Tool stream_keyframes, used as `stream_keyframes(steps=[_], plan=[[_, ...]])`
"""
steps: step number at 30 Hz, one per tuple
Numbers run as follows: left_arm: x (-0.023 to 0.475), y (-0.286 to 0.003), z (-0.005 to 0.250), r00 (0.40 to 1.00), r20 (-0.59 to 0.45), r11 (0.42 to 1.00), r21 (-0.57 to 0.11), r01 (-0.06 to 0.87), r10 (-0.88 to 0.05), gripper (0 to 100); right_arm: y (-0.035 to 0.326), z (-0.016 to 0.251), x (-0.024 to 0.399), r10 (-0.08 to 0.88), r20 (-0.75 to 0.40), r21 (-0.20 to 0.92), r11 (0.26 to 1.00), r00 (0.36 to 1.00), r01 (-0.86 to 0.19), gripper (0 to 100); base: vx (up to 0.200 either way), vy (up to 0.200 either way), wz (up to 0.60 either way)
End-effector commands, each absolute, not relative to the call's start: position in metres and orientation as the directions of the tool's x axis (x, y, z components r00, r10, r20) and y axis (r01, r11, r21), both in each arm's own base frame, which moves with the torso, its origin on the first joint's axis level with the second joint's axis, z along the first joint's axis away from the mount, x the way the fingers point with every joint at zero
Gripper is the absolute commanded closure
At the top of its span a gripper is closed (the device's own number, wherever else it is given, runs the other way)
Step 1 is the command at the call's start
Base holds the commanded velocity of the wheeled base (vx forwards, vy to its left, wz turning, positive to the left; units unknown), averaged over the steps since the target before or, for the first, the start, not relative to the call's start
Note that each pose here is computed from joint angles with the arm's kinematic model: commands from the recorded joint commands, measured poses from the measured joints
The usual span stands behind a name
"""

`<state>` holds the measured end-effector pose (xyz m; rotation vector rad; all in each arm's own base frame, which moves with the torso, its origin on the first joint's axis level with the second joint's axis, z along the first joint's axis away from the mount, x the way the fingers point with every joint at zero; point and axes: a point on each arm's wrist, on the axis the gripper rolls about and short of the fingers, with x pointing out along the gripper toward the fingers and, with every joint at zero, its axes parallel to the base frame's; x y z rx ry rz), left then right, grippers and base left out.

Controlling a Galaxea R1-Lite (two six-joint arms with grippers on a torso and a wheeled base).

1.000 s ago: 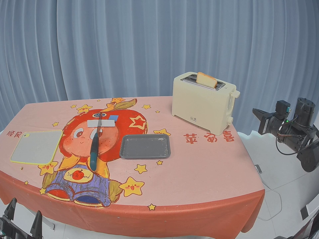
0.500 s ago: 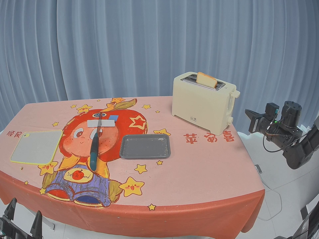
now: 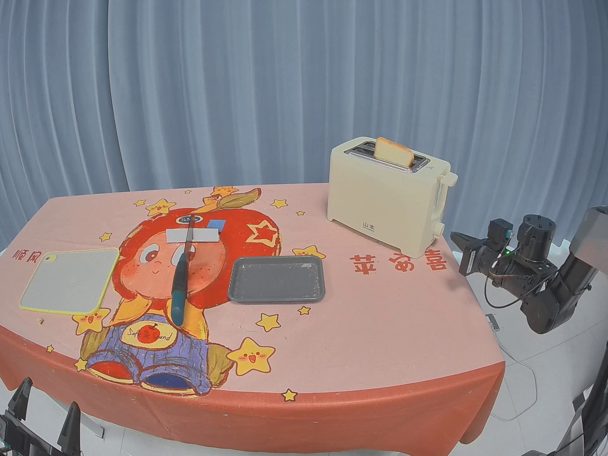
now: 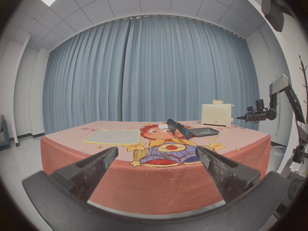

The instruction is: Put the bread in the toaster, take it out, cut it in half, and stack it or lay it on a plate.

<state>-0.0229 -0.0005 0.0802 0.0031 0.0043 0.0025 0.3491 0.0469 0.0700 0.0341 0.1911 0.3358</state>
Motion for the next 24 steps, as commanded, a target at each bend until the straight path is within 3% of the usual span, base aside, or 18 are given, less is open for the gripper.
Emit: stream_keyframes(steps=[1,12,24], plan=[[-0.023,0.000,0.075,1.000,-0.006,1.000,0.003,-0.003,0.003,0,0.047,0.061,0.352,0.331,-0.204,0.070,0.943,0.921,-0.324,100,0.000,0.000,0.00],[-0.023,0.000,0.075,1.000,-0.006,1.000,0.003,-0.003,0.003,0,0.049,0.037,0.364,0.322,-0.245,0.073,0.947,0.915,-0.313,100,0.000,0.000,0.00],[-0.023,0.000,0.075,1.000,-0.006,1.000,0.003,-0.003,0.003,0,0.052,0.034,0.376,0.322,-0.228,0.072,0.947,0.919,-0.314,100,0.000,0.000,0.00]])
